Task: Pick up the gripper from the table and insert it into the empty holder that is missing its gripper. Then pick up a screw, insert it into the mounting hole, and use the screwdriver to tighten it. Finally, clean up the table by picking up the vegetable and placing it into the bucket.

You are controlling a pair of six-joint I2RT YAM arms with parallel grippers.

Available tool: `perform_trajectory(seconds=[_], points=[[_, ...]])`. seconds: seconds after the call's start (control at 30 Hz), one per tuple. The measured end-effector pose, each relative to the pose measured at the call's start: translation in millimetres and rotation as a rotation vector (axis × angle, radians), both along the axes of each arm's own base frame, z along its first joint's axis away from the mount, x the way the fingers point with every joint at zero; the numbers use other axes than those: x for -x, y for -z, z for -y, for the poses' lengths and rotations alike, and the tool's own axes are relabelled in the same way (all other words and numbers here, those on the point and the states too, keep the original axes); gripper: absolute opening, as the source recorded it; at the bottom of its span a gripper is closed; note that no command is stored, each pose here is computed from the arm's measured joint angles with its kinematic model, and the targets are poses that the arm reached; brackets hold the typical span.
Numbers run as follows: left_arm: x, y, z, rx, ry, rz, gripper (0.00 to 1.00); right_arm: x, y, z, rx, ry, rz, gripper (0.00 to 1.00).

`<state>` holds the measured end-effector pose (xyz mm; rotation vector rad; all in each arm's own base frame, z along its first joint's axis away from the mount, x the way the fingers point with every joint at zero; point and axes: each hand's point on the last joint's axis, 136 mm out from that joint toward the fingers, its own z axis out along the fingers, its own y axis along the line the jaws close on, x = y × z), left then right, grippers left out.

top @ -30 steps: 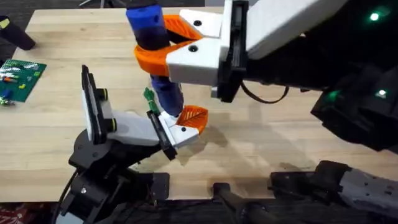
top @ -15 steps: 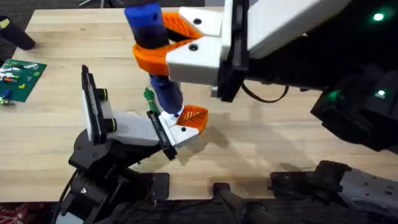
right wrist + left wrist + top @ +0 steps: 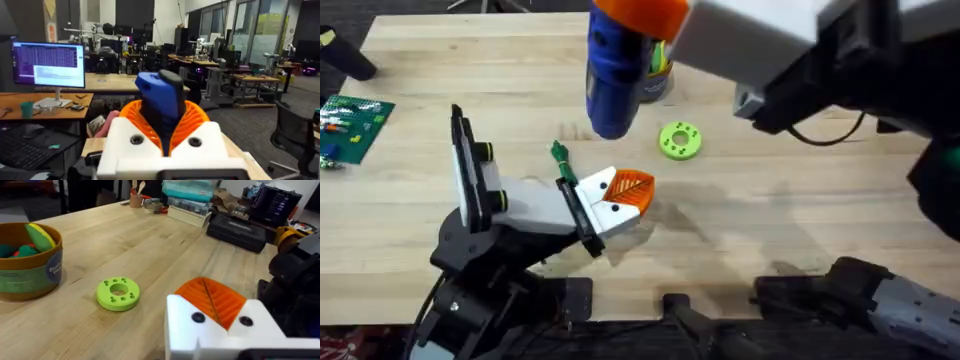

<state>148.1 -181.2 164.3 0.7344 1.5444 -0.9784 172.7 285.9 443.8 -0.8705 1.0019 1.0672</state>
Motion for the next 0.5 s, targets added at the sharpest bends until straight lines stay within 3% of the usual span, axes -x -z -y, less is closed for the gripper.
perform_trajectory(seconds=[0.13, 0.27, 0.43, 0.5], points=[[0.0, 0, 0.0, 0.0, 0.0, 0.0, 0.011, -6, 8, -2, 0.034, 0.034, 0.016, 0.049], [0.0, 0, 0.0, 0.0, 0.0, 0.0, 0.011, -28, 36, -1, 0.133, 0.144, -0.041, 0.05], [0.1, 0, 0.0, 0.0, 0.0, 0.0, 0.011, -59, 58, 11, 0.205, 0.33, -0.097, 0.049], [0.0, 0, 0.0, 0.0, 0.0, 0.0, 0.011, -82, 65, 27, 0.222, 0.494, -0.126, 0.049]])
